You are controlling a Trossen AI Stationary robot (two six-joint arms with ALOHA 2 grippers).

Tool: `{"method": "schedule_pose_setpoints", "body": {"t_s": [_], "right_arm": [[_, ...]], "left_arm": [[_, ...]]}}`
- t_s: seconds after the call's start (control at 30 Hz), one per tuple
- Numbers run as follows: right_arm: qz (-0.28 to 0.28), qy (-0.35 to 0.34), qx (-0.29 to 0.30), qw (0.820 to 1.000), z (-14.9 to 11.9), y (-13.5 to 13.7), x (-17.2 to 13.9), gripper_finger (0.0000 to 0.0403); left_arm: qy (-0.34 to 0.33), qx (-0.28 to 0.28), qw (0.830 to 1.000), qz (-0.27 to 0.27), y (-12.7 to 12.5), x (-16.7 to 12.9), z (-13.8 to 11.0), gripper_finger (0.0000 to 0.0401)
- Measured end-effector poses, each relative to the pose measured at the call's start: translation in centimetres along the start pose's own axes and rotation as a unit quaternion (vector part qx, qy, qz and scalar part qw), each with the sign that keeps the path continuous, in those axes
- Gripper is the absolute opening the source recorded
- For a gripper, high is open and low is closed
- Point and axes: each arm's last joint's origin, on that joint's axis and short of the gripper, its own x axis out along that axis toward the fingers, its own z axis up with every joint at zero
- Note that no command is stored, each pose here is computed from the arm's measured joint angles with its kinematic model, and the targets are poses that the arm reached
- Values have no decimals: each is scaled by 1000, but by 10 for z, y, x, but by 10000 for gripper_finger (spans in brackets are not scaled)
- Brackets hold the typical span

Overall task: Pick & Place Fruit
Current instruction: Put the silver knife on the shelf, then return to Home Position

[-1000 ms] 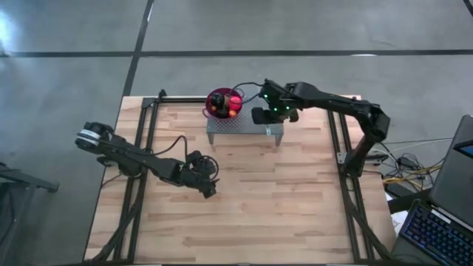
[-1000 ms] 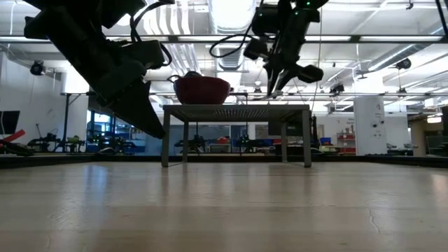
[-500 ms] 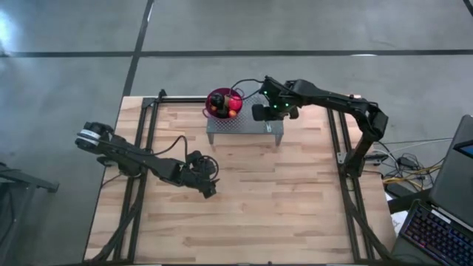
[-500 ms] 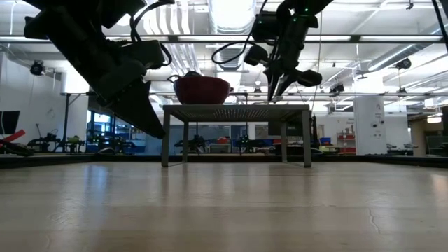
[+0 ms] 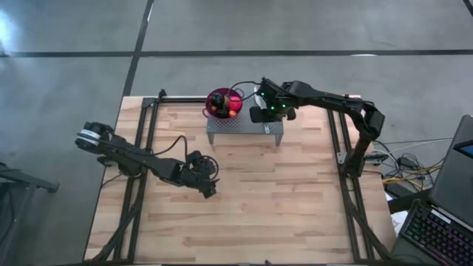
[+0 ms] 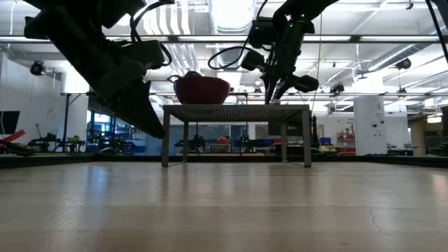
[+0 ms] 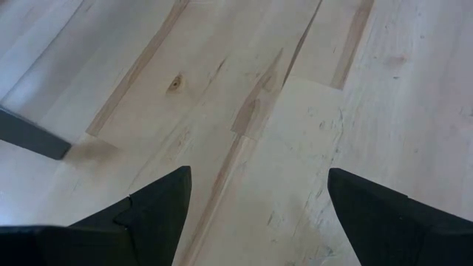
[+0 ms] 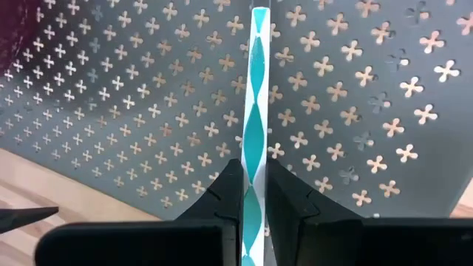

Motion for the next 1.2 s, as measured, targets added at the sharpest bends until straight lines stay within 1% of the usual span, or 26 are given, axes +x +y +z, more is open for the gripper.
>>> {"method": "schedule_pose_setpoints", "body": {"t_s": [0.2, 0.27, 0.47, 0.57, 0.67, 0.73, 0.83, 0.93, 1.0, 1.07, 1.2], "right_arm": [[-1, 2, -3, 1000, 1, 1, 1, 31], [-3, -1, -5, 1000, 2, 1, 0, 47], [-3, -10, -6, 1000, 2, 1, -1, 114], [-2, -12, -10, 1000, 4, 0, -2, 135], [-3, -18, -18, 1000, 6, -3, -8, 147], [9, -31, -27, 999, 8, -3, -20, 151], [44, -64, -51, 996, 10, 1, -50, 154], [76, -99, -94, 988, 9, 5, -80, 149], [92, -125, -140, 978, 4, 6, -102, 141], [97, -160, -188, 964, -6, 6, -125, 131], [99, -228, -267, 931, -39, 1, -168, 100]], "left_arm": [[0, 0, 1000, 0, 0, 0, 0, 321], [0, 0, 1000, 0, 0, 0, 0, 321], [0, 0, 1000, 0, 0, 0, 0, 321], [0, 0, 1000, 0, 0, 0, 0, 321], [0, 0, 1000, 0, 0, 0, 0, 321], [0, 0, 1000, 0, 0, 0, 0, 321], [0, 0, 1000, 0, 0, 0, 0, 321], [-1, 0, 1000, -1, 0, 0, 0, 321], [-3, -2, 1000, -2, 0, 0, 1, 321], [-4, -2, 1000, -1, 0, 0, 1, 321], [-19, -9, 1000, 5, -1, 0, 3, 321]]}}
